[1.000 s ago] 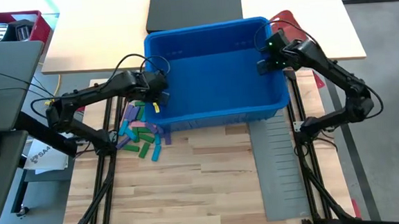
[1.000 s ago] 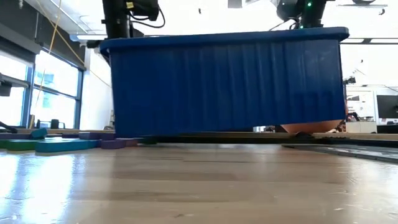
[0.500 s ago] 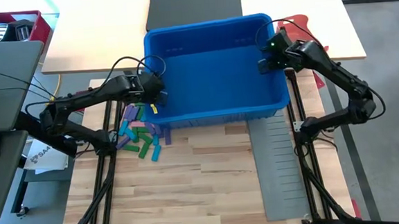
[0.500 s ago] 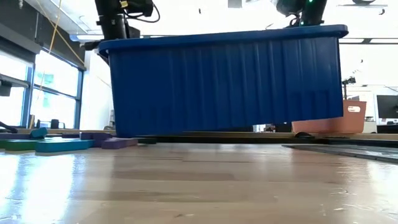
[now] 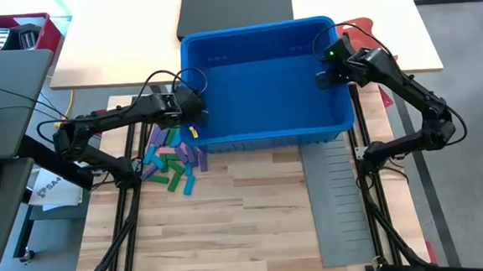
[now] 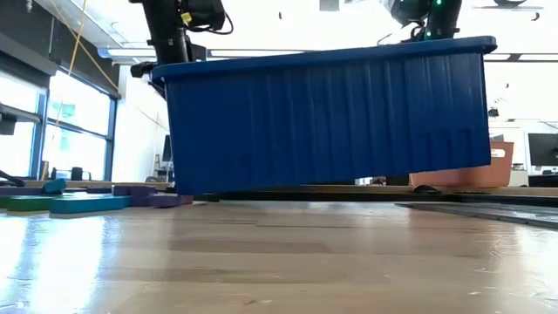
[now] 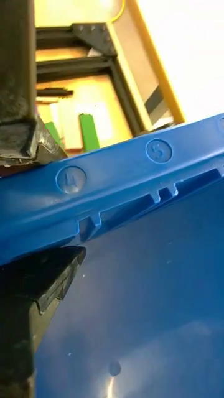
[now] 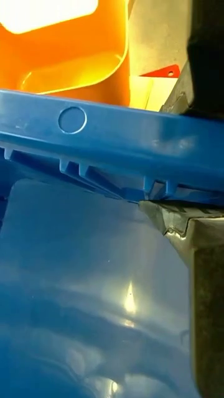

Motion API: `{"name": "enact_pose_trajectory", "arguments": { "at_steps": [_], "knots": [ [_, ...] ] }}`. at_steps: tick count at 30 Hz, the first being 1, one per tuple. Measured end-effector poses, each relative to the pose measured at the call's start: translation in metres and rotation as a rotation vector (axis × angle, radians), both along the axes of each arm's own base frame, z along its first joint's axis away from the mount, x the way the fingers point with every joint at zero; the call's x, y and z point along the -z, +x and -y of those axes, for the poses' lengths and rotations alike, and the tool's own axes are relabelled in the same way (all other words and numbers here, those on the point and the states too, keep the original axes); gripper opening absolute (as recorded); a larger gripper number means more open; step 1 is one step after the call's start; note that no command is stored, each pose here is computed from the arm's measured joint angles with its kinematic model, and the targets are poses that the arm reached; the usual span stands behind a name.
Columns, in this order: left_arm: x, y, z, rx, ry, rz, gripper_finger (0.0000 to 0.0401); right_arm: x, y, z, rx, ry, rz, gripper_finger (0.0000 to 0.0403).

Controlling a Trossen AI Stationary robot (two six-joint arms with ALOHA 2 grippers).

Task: Sort blocks
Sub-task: Adjust the blue bin

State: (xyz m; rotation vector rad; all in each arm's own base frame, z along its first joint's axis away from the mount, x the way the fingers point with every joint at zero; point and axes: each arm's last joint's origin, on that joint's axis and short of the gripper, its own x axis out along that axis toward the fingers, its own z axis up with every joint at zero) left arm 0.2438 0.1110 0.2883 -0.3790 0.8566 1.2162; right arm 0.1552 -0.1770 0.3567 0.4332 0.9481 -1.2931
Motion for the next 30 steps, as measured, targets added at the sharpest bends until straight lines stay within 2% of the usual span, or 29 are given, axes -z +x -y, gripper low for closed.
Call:
{"name": "enact_pose_trajectory", "arguments": {
  "at_steps": [3, 8, 11, 14, 18, 21, 25, 30],
  "knots": [
    [0.005, -0.001, 0.0, 0.002, 0.003, -0.017, 0.0158, 0.006, 0.001, 0.002, -0.008, 0.012, 0.011, 0.0109],
    [0.01, -0.005, 0.003, 0.027, -0.008, -0.071, 0.0169, 0.035, 0.003, 0.004, -0.004, 0.062, 0.008, 0.011],
    [0.008, -0.004, 0.005, 0.045, 0.027, -0.089, 0.017, 0.044, 0.001, 0.002, 0.005, 0.062, 0.008, 0.011],
    [0.002, -0.001, 0.008, 0.059, 0.055, -0.055, 0.0171, 0.038, -0.003, -0.002, 0.002, 0.031, 0.018, 0.011],
    [-0.004, 0.005, 0.01, 0.085, 0.052, 0.042, 0.0172, 0.012, -0.014, -0.012, -0.007, -0.041, 0.03, 0.011],
    [-0.004, 0.009, 0.012, 0.096, 0.044, 0.062, 0.0172, -0.002, -0.023, -0.018, -0.002, -0.067, 0.041, 0.011],
    [0.01, 0.014, 0.016, 0.118, -0.011, 0.107, 0.0173, -0.002, -0.031, -0.026, -0.003, -0.034, 0.021, 0.011],
    [0.023, 0.016, 0.018, 0.127, -0.017, 0.136, 0.0173, 0.012, -0.029, -0.024, 0.01, -0.006, -0.003, 0.011]
  ]
}}
